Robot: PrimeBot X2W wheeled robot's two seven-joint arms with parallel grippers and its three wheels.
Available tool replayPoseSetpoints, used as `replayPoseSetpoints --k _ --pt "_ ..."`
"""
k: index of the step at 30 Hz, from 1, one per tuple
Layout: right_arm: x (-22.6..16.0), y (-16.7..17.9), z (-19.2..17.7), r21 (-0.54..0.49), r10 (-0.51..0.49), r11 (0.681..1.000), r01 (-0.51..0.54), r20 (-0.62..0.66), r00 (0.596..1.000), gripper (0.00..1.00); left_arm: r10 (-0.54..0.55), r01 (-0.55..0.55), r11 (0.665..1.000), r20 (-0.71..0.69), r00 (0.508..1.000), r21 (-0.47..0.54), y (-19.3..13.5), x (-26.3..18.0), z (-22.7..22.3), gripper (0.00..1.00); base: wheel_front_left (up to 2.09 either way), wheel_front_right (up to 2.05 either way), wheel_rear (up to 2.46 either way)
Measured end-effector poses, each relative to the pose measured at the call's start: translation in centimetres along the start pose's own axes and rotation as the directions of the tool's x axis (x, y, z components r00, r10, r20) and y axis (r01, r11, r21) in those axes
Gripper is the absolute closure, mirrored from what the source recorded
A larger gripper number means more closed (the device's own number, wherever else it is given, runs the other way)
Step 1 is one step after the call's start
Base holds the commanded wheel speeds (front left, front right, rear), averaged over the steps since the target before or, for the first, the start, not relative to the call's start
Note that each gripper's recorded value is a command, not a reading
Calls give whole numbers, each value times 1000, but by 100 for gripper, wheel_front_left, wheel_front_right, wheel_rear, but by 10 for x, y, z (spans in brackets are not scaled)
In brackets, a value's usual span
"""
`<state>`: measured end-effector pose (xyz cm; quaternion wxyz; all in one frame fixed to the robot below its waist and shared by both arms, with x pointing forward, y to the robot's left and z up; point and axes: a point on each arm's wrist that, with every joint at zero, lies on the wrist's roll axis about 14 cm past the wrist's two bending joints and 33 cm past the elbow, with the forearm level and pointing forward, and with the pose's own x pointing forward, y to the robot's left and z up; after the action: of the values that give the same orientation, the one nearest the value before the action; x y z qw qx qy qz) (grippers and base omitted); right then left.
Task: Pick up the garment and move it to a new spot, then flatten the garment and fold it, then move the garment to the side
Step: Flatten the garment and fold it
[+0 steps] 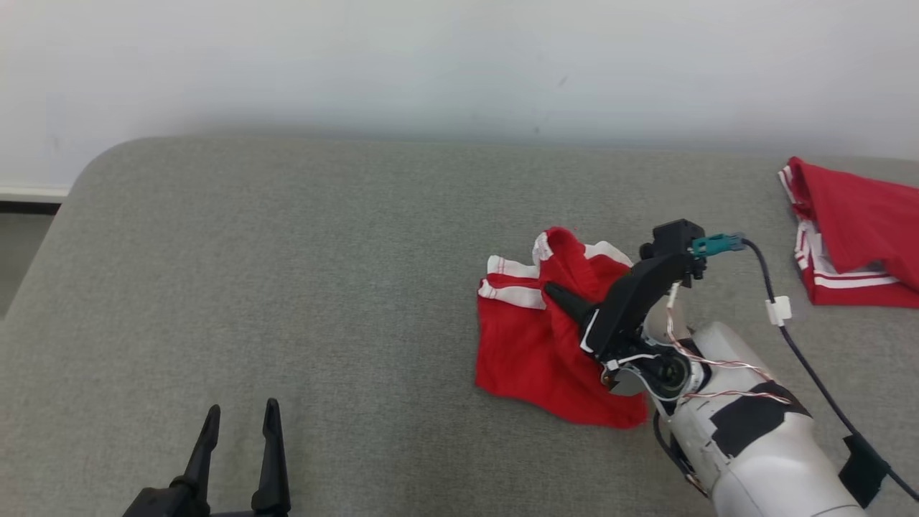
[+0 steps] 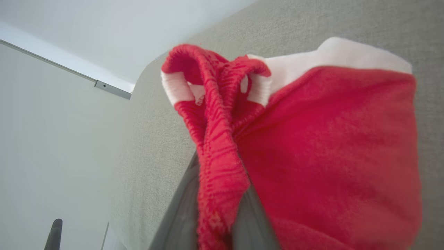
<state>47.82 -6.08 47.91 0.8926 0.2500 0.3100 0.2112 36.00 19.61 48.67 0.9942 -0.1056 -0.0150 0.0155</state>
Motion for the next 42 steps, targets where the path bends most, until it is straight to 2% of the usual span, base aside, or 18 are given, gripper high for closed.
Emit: replayPoseSetpoints --k 7,8,9,10,11,15,18,23,27,33,39,42 --pt "18 -1 -10 -28 -37 999 36 -27 999 100 24 -24 1000 -2 1000 -6 6 -2 0 0 0 0 0" --pt "20 -3 -11 -42 -47 998 46 -29 998 97 29 -29 1000 -2 1000 -9 8 -2 0 0 0 0 0" --pt "22 -4 -12 -50 -56 997 54 -28 998 60 33 -33 999 -3 999 -9 9 -3 0 0 0 0 0" --pt "23 -4 -11 -62 -59 996 57 -25 998 12 36 -36 999 -3 999 -8 10 -3 -1 0 0 0 0" --pt "25 -3 -12 -68 -59 996 57 -26 998 0 40 -40 999 -4 999 -8 11 -4 -1 0 0 0 0" --pt "25 9 -7 -131 -36 991 35 0 999 0 51 -51 999 6 999 -7 15 -5 3 0 0 0 0" --pt "18 18 8 -229 -4 973 18 65 998 0 57 -57 998 13 998 -3 17 -5 5 0 0 0 0" --pt "-5 17 32 -313 41 949 25 203 978 0 59 -59 998 19 998 12 19 -6 7 0 0 0 0" --pt "-28 7 47 -357 55 932 64 314 948 0 50 -51 998 31 998 26 18 -4 10 0 0 0 0" --pt "-66 -15 56 -357 45 924 136 455 890 0 35 -36 998 42 999 45 15 -2 14 0 0 0 0" --pt "-105 -37 55 -346 21 913 217 570 821 0 6 -10 997 48 999 77 8 1 17 0 0 0 0" --pt "-123 -47 52 -353 7 897 265 611 791 0 -13 8 996 46 999 91 4 3 16 0 0 0 0"
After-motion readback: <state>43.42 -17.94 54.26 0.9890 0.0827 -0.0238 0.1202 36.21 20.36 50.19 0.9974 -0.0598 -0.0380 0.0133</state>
